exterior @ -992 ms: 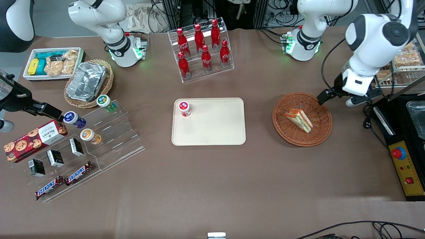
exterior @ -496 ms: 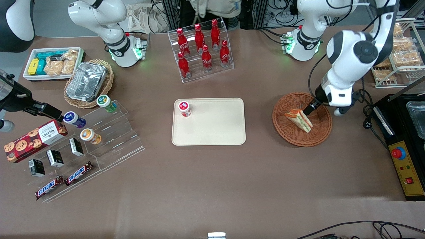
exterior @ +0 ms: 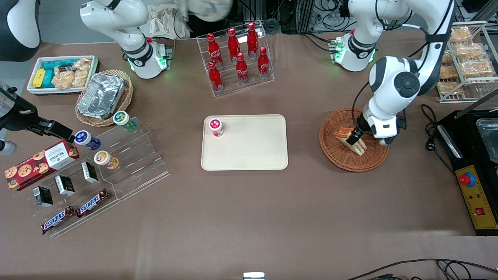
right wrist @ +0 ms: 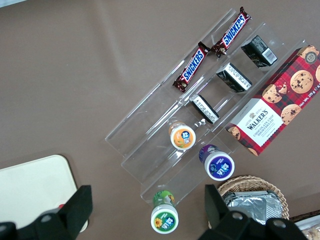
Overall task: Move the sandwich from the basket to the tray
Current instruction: 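Lower the left gripper and close it on the sandwich wedge, then lift the sandwich up out of the basket with the left gripper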
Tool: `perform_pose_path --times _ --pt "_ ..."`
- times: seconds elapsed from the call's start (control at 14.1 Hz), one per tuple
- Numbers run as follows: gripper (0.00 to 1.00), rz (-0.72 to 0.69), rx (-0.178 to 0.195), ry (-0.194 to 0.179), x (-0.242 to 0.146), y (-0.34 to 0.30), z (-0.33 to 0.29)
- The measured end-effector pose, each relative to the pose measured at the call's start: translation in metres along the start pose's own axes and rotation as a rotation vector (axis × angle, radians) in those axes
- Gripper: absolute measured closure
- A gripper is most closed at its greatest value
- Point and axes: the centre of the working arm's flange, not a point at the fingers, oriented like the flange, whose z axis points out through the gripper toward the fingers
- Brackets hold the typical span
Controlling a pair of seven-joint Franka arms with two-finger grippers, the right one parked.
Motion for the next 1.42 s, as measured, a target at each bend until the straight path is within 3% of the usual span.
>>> perform_pose_path --times 0.21,0.5,0.71,0.78,1.13,1.28,1.42 --pt "0.00 -0.002 0.010 0.003 -0.011 0.006 0.015" --pt "0.01 -0.002 0.068 0.060 -0.014 0.004 0.036" --pt "0.04 -0.012 0.060 0.070 -0.012 0.005 0.041" --pt "0.11 -0.013 0.059 0.071 -0.012 0.005 0.041" --pt "0.63 -0.020 0.057 0.074 -0.007 0.005 0.037" --pt "0.70 -0.015 0.082 0.071 -0.006 0.007 0.028" --pt "0.73 0.015 0.132 0.060 -0.003 0.012 0.003"
